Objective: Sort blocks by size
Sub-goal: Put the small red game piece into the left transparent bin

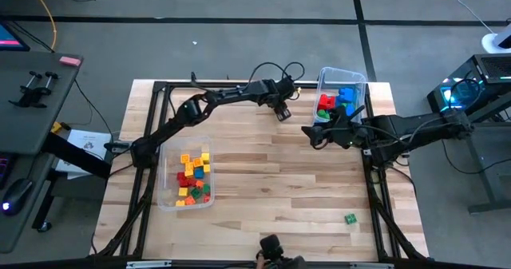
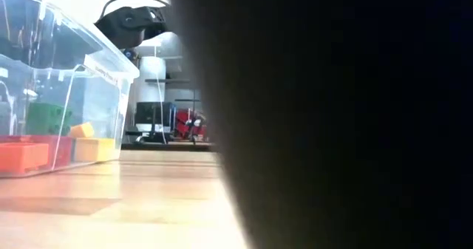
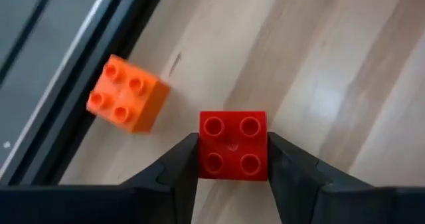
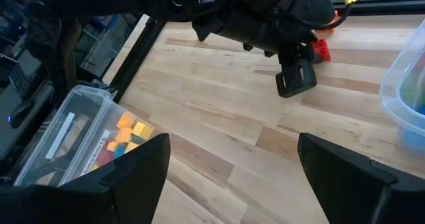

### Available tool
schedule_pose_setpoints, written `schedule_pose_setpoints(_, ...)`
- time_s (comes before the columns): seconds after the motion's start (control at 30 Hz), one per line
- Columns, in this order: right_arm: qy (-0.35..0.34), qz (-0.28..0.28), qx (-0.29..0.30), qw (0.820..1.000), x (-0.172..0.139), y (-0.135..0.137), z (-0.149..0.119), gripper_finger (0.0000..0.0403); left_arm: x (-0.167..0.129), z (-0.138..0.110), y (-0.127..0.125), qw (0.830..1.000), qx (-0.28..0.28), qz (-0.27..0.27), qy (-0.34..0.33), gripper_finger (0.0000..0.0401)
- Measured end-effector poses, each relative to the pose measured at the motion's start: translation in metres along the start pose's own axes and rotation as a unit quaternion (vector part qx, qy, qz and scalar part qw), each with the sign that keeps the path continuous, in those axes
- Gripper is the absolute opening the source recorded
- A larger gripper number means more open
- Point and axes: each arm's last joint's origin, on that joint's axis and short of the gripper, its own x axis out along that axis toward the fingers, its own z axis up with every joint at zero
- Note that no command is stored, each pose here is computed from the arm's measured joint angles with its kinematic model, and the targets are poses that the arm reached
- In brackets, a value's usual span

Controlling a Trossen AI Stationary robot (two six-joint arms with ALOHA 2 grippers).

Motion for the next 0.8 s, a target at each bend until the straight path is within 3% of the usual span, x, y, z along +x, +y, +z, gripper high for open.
schedule_pose_setpoints(0.43, -0.003, 0.006, -0.024, 1.000, 0.000, 0.001, 0.001, 0.0326, -0.065, 0.026, 0.026, 0.995, -0.043, -0.081, -0.038, 0.0094)
schedule_pose_setpoints(0.67, -0.009, 0.026, -0.052, 0.998, 0.001, 0.005, 0.005, 0.0326, -0.136, 0.018, 0.059, 0.988, -0.037, -0.146, 0.012, 0.0094)
schedule_pose_setpoints(0.8, 0.011, 0.066, -0.099, 0.993, 0.006, 0.008, 0.012, 0.0326, -0.189, 0.012, 0.059, 0.978, -0.031, -0.205, 0.024, 0.0094)
